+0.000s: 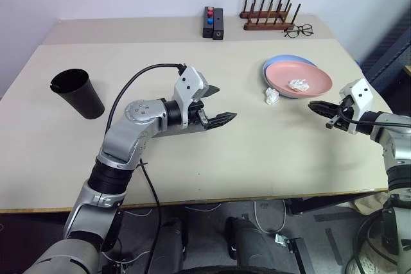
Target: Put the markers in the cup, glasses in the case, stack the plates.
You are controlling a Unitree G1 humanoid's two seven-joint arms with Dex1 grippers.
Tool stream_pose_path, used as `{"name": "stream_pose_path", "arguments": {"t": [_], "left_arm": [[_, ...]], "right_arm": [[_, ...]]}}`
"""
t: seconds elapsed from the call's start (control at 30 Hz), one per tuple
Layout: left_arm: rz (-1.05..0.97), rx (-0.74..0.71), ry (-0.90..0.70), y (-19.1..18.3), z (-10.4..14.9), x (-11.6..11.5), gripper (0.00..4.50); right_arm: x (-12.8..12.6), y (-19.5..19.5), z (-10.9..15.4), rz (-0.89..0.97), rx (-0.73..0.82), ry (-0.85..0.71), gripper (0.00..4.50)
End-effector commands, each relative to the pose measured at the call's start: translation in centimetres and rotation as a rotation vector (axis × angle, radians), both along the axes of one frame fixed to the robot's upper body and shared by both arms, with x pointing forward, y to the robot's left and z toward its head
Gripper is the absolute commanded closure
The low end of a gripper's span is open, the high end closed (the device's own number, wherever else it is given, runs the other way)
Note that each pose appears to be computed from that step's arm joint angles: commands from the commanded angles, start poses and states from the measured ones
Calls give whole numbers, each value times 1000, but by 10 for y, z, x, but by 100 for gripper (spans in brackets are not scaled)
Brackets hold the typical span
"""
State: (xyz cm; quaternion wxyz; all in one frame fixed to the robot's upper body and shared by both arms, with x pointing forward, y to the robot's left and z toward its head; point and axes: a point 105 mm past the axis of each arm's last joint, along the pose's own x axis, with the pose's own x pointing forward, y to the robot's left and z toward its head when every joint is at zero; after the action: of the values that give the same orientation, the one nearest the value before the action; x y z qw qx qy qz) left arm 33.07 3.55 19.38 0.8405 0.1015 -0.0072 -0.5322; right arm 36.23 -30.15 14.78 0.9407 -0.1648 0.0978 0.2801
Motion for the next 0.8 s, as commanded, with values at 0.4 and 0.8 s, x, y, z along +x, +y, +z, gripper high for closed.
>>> {"name": "stream_pose_path", "arguments": {"t": [0.4,0.8], "left_arm": [[2,-4,-31,4,11,-8,0],[30,-8,-16,7,9,-10,0]], "right_arm": [[45,10,-5,-99,-57,-52,446],[57,15,14,-137,-36,-163,446]]}}
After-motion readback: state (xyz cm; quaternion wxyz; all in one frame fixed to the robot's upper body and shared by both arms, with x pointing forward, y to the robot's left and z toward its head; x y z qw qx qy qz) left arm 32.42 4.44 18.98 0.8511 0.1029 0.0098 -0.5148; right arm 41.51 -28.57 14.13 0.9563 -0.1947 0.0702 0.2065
